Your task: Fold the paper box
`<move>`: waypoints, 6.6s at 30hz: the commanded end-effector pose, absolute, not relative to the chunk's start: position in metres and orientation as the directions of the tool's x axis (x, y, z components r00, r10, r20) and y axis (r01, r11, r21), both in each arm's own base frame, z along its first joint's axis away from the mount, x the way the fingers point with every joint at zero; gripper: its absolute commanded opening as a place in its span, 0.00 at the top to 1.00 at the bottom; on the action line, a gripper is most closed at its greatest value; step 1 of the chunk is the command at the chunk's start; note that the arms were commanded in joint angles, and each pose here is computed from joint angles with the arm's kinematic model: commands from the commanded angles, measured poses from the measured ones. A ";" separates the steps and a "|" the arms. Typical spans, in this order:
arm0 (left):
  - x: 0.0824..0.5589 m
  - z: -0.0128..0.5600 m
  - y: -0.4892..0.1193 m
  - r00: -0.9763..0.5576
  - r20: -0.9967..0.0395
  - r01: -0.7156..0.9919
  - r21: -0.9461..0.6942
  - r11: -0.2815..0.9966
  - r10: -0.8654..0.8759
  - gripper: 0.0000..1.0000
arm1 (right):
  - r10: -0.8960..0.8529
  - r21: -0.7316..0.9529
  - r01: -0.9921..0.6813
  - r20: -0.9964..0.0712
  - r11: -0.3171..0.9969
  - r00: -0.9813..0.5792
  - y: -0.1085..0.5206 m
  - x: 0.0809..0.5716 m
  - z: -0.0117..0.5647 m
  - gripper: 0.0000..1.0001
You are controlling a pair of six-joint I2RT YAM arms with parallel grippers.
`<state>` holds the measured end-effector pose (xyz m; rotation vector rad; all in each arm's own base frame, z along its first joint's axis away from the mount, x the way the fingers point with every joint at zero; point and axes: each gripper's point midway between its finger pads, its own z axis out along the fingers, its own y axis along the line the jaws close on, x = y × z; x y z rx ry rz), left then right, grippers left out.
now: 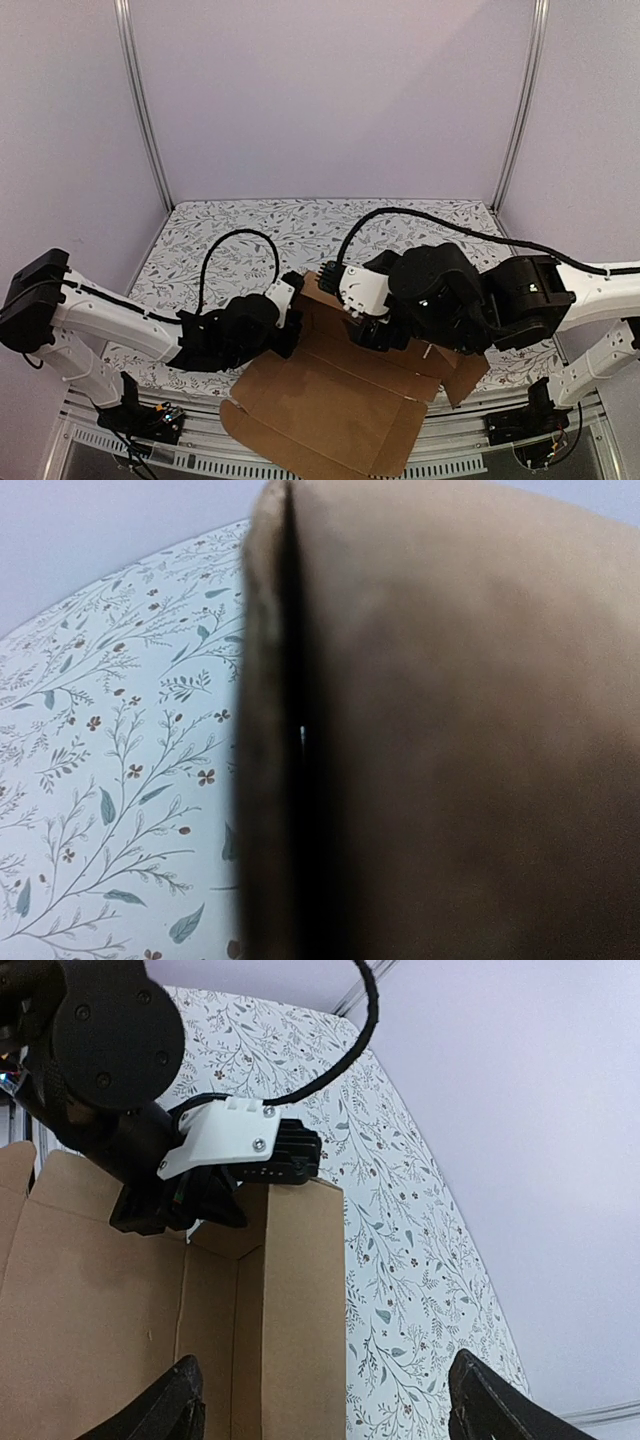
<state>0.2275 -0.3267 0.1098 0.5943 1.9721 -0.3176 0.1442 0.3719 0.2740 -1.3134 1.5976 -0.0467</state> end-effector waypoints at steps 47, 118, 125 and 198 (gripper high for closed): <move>0.235 0.095 -0.366 -0.305 -0.927 0.654 -0.037 0.755 0.219 0.63 | -0.430 0.085 -0.724 -0.755 0.685 -0.495 0.400 0.224 0.159 1.00; 0.252 0.131 -0.384 -0.004 -0.995 0.666 -0.078 0.742 -0.101 0.40 | -0.410 0.125 -0.718 -0.749 0.685 -0.521 0.388 0.213 0.163 1.00; 0.255 0.132 -0.388 -0.008 -0.993 0.672 -0.089 0.735 -0.114 0.48 | -0.411 0.126 -0.717 -0.746 0.686 -0.524 0.388 0.213 0.161 1.00; 0.268 0.142 -0.359 0.034 -0.998 0.568 -0.024 0.823 -0.053 1.00 | -0.381 0.049 -0.698 -0.810 0.715 -0.447 0.376 0.226 0.224 0.67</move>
